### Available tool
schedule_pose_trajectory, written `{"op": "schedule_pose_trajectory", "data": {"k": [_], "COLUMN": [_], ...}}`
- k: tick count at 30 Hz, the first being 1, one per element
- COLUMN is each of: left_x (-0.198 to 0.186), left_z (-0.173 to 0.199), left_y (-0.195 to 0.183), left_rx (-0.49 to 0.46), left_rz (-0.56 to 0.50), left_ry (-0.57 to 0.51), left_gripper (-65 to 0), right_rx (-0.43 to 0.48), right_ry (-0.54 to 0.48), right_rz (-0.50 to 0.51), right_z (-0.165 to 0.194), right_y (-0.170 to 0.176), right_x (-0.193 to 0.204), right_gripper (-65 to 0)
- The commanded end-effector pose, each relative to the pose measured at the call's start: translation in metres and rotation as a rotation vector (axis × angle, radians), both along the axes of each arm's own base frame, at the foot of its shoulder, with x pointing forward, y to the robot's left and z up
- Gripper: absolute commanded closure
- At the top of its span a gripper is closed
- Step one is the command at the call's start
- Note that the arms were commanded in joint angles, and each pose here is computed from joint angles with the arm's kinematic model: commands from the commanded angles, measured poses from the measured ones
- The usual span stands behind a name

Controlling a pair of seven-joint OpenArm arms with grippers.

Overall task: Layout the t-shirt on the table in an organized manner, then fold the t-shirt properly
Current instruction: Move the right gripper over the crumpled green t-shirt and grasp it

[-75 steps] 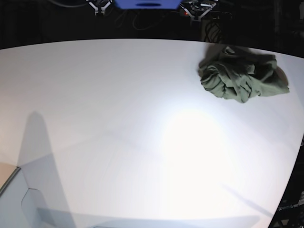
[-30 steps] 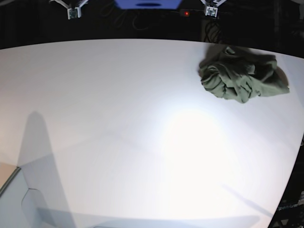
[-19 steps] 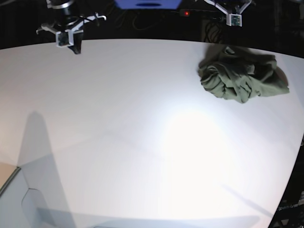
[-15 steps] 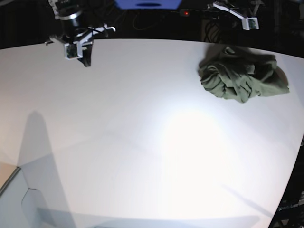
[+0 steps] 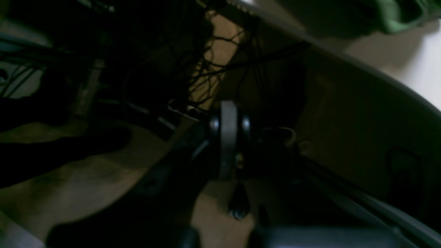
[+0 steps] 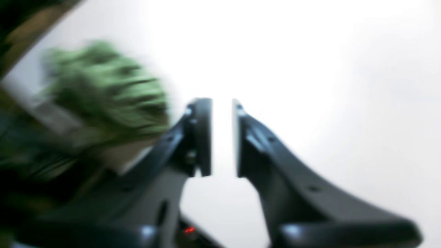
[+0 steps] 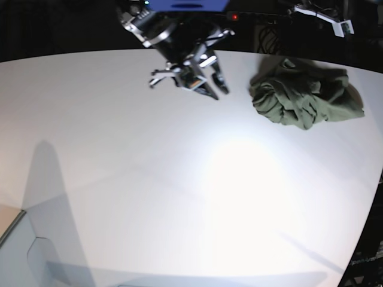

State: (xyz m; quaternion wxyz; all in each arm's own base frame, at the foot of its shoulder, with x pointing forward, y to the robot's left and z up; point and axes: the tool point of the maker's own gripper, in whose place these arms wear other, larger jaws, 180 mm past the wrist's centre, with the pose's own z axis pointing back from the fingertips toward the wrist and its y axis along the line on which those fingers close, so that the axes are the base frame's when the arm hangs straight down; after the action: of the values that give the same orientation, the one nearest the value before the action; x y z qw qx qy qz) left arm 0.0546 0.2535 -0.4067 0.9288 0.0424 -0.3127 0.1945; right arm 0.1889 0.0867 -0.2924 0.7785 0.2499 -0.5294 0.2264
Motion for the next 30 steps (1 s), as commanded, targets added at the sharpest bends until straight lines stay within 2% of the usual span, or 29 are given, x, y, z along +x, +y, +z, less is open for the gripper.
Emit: {"op": "schedule_pose_trajectory", "data": {"k": [1, 5, 9, 20, 23, 30], "left_x": [-0.005, -0.014, -0.020, -0.019, -0.020, -0.023], "left_z": [0.006, 0.009, 0.011, 0.011, 0.011, 0.010], "left_y": [0.007, 0.017, 0.022, 0.021, 0.021, 0.021], "left_rx": [0.024, 0.042, 0.052, 0.051, 0.050, 0.049], "left_rz": [0.003, 0.062, 0.108, 0.109, 0.110, 0.114], "left_ry": [-0.002, -0.002, -0.004, -0.007, -0.005, 0.004], "left_gripper": [0.0, 0.0, 0.0, 0.0, 0.0, 0.0], "right_rx": [0.043, 0.042, 0.019, 0.081, 0.066, 0.036], "right_ry": [-0.034, 0.028, 0.047, 0.173, 0.172, 0.180], "right_rz": [0.041, 0.137, 0.202, 0.243, 0.246, 0.353], "right_z": [0.016, 0.005, -0.011, -0.032, -0.037, -0.050], "right_y": [0.020, 0.070, 0.096, 0.108, 0.109, 0.124], "right_x": [0.001, -0.007, -0.007, 0.019, 0.026, 0.014], "right_gripper": [-19.1, -26.5, -27.4, -27.7, -27.6, -26.5]}}
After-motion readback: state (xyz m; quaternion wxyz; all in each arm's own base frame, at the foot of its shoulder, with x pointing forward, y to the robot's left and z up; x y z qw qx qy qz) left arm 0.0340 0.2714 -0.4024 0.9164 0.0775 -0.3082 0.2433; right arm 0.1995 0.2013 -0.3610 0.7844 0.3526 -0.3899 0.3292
